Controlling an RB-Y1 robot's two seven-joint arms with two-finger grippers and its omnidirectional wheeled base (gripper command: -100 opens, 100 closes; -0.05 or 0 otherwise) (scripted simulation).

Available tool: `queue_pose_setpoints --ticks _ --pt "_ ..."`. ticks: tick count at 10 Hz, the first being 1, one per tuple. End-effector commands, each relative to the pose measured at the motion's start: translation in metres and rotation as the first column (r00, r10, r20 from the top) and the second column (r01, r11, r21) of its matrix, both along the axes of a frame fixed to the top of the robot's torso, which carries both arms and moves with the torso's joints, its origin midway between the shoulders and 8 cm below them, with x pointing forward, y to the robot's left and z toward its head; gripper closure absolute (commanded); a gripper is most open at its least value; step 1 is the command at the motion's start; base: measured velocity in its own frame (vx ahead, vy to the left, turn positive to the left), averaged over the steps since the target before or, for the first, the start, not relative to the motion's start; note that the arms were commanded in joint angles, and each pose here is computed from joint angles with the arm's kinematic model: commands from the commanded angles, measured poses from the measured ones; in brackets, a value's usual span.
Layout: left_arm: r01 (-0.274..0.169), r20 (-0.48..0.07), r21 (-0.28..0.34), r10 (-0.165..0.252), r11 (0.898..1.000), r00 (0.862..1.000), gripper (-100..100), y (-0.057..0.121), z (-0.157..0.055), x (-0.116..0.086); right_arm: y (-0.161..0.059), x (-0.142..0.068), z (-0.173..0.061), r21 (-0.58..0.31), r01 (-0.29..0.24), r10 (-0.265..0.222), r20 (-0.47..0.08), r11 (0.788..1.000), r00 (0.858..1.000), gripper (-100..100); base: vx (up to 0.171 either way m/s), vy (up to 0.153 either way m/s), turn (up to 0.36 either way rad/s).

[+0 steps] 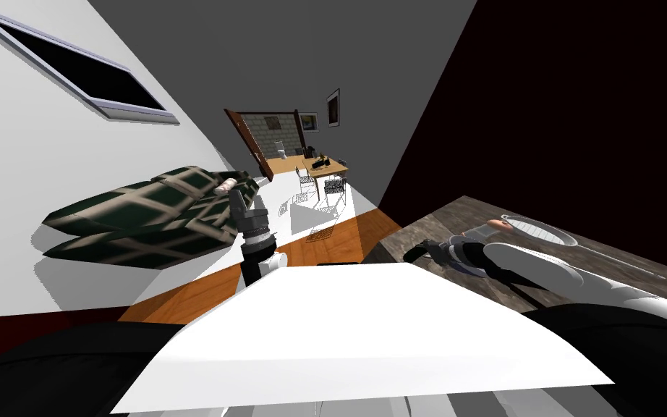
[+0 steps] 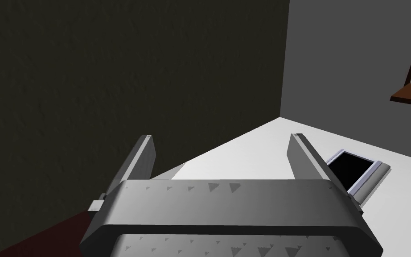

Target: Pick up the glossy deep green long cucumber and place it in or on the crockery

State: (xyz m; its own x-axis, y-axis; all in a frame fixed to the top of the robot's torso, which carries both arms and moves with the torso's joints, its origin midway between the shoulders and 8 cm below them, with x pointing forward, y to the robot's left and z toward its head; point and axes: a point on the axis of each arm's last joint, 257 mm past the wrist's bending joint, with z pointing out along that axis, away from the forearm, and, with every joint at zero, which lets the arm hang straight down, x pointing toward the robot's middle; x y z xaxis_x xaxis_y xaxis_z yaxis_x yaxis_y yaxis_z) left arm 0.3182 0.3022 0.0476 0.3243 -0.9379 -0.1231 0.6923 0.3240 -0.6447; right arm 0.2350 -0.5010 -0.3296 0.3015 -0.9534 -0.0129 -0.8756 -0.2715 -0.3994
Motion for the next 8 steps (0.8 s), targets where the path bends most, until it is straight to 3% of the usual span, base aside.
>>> queue_pose_setpoints --ticks 1,3,4,5,6,7,8 --pt "0.000 0.000 0.000 0.000 1.000 1.000 0 0.000 0.000 0.000 0.000 0.000 0.000 0.000 0.000 0.000 0.000 1.000 1.000 100 0.000 0.000 0.000" --pt "0.000 0.000 0.000 0.000 1.000 1.000 0 0.000 0.000 0.000 0.000 0.000 0.000 0.000 0.000 0.000 0.000 1.000 1.000 100 0.000 0.000 0.000" --pt "0.000 0.000 0.000 0.000 1.000 1.000 0 0.000 0.000 0.000 0.000 0.000 0.000 0.000 0.000 0.000 0.000 1.000 1.000 0 0.000 0.000 0.000" --pt "0.000 0.000 0.000 0.000 1.000 1.000 0 0.000 0.000 0.000 0.003 0.011 0.013 0.000 -0.012 0.012 0.000 1.000 1.000 100 -0.032 0.002 -0.092" --pt "0.000 0.000 0.000 0.000 1.000 1.000 0 0.000 0.000 0.000 0.001 0.006 0.008 -0.001 -0.008 0.008 0.002 1.000 1.000 100 -0.019 0.000 -0.020" --pt "0.000 0.000 0.000 0.000 1.000 1.000 0 0.000 0.000 0.000 0.001 0.007 0.009 0.000 -0.009 0.009 0.001 1.000 1.000 0 0.000 0.000 0.000" --pt "0.000 0.000 0.000 0.000 1.000 1.000 0 0.000 0.000 0.000 -0.004 0.038 0.035 -0.034 -0.035 0.037 0.067 0.999 0.997 100 -0.104 0.020 -0.046"
